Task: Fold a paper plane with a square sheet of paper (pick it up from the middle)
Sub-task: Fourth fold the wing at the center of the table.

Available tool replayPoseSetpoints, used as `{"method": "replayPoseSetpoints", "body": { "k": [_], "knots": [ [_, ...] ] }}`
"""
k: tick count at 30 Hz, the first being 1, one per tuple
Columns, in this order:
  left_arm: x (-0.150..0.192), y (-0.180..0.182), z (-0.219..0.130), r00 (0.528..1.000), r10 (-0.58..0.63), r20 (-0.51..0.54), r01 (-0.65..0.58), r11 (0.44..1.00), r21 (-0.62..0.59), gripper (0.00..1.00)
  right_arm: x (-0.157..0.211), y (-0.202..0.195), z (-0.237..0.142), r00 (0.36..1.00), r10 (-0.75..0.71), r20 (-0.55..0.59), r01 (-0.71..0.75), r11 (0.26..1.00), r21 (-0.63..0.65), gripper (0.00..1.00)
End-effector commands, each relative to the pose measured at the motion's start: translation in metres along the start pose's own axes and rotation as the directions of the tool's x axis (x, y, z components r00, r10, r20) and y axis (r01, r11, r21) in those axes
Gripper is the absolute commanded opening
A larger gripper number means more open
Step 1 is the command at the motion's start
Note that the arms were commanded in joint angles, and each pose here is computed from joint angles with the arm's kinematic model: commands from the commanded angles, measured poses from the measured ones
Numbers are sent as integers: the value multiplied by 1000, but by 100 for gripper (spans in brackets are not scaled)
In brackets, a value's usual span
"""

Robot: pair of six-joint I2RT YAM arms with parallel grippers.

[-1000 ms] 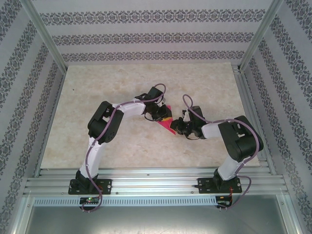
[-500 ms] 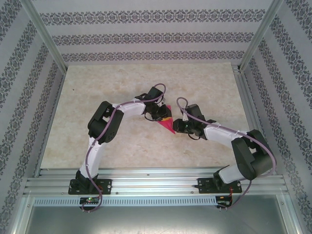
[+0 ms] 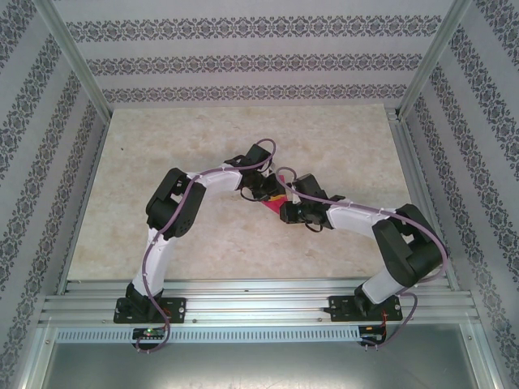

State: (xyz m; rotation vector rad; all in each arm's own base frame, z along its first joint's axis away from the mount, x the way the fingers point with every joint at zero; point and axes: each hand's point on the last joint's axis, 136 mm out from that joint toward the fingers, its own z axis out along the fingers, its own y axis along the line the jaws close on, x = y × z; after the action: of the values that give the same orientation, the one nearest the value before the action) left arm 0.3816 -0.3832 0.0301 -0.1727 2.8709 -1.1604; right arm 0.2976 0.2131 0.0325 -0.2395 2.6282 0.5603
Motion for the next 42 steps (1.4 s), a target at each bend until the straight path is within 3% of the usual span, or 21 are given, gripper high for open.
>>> {"method": "replayPoseSetpoints", "body": {
  "k": [1, 9, 13, 17, 23, 31, 36, 42],
  "knots": [
    [-5, -5, 4, 1000, -1, 10, 1, 1000, 12, 24, -8, -2, 4, 999, -35, 14, 35, 999, 35, 21],
    [-5, -7, 3, 1000, 0, 9, 0, 1000, 18, 24, -8, -2, 9, 999, -39, -1, 39, 998, 52, 19],
    [-5, -8, 3, 1000, 3, 9, -3, 1000, 18, 24, -5, -7, 13, 1000, -20, -14, 21, 998, 66, 10],
    [-5, -9, 2, 1000, 7, 11, -7, 1000, 21, 24, -8, -6, 11, 999, 46, 12, -46, 999, -10, 0],
    [-10, -20, -4, 999, 23, 26, -24, 998, 51, 26, -13, -3, 4, 988, 146, 44, -139, 980, -146, 0],
    [-15, -41, -19, 997, 55, 56, -60, 994, 94, 42, -23, -2, -2, 955, 294, 38, -267, 909, -319, 0],
    [-17, -48, -28, 996, 68, 66, -74, 992, 102, 44, -32, -4, -3, 920, 392, 26, -347, 842, -413, 0],
    [-16, -45, -26, 996, 63, 58, -68, 993, 93, 45, -27, -21, 12, 863, 504, -29, -468, 778, -418, 0]
  ]
}}
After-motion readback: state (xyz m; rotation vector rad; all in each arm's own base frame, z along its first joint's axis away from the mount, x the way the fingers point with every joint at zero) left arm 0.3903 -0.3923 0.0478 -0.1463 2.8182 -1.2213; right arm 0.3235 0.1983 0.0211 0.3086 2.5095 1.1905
